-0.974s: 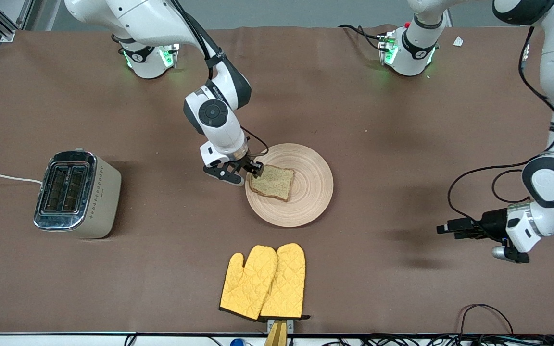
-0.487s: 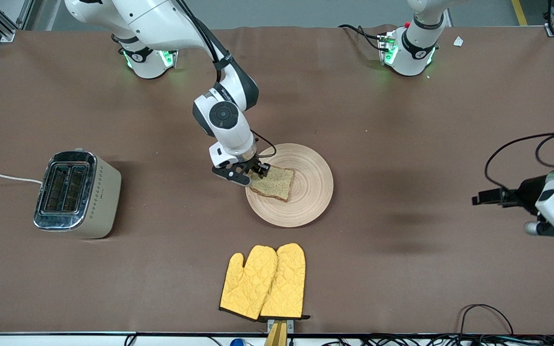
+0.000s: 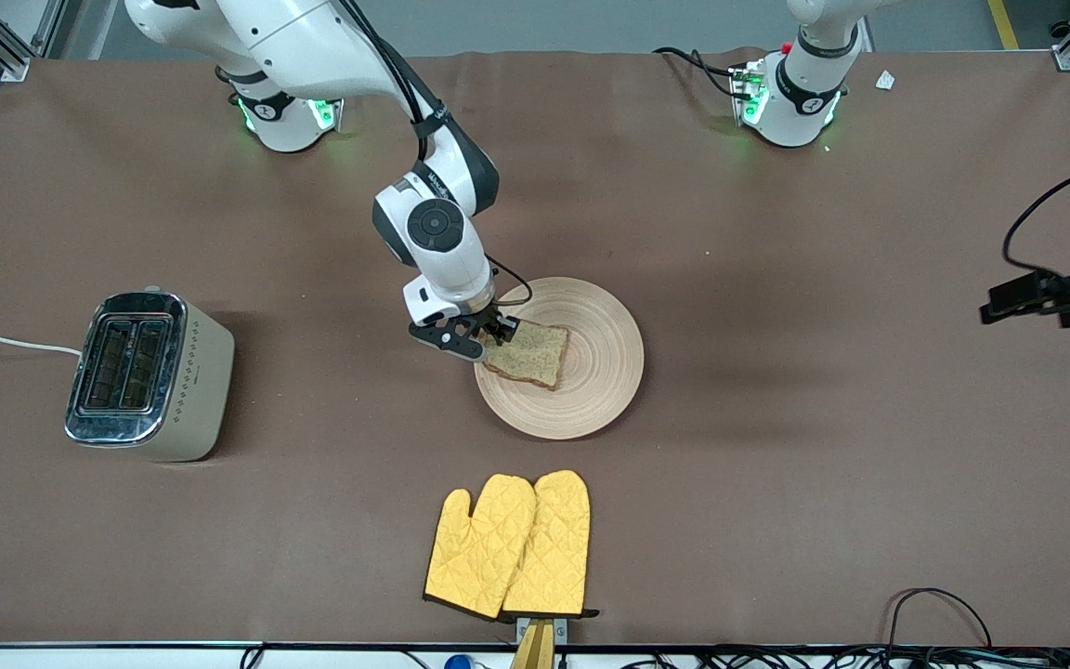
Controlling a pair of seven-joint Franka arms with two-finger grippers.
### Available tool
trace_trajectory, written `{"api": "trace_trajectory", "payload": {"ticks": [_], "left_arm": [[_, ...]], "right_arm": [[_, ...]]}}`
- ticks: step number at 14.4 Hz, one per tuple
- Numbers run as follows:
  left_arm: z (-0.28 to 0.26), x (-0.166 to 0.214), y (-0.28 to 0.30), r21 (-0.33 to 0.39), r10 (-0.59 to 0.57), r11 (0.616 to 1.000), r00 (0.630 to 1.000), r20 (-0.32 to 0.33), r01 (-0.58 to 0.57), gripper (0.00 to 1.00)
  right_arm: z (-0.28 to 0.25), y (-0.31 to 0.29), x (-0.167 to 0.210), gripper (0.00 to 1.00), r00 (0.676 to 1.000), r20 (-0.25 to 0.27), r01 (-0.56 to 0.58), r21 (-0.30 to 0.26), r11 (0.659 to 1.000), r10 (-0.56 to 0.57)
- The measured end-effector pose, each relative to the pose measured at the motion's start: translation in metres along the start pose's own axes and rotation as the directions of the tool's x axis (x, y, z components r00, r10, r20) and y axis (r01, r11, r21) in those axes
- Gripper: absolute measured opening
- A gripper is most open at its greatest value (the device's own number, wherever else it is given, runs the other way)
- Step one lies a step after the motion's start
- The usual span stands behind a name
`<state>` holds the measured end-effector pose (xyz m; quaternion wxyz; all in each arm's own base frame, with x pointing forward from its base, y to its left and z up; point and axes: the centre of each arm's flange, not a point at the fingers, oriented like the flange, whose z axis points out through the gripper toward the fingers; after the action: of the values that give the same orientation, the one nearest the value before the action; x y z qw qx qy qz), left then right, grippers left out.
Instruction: Move plate and put bread in toaster
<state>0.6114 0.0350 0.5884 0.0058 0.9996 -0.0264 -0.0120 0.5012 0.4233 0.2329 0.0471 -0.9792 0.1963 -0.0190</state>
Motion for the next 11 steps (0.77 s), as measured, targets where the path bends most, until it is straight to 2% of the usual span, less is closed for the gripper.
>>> {"api": "trace_trajectory", "payload": {"ticks": [3,6,8,11], "left_arm": [[-0.039,-0.015,-0.009,0.051,-0.020,0.998,0.998,-0.062,0.024,1.00],[-0.049,-0.025,-0.027,0.050,-0.057,0.997,0.997,-0.047,0.059,1.00],[-0.047,-0.027,-0.035,0.019,-0.074,0.997,0.996,-0.039,0.075,1.00],[-0.049,-0.028,-0.020,0.006,-0.058,0.998,0.998,-0.028,0.058,1.00]], "right_arm": [[0.000,0.000,0.000,0.47,1.000,0.000,0.001,-0.001,1.000,-0.001],[0.000,0.000,0.000,0.43,1.000,0.000,0.001,-0.001,1.000,-0.001],[0.000,0.000,0.000,0.39,1.000,0.000,-0.002,-0.002,1.000,0.002],[0.001,0.000,-0.001,0.35,1.000,0.001,-0.007,-0.004,1.000,0.007]]}}
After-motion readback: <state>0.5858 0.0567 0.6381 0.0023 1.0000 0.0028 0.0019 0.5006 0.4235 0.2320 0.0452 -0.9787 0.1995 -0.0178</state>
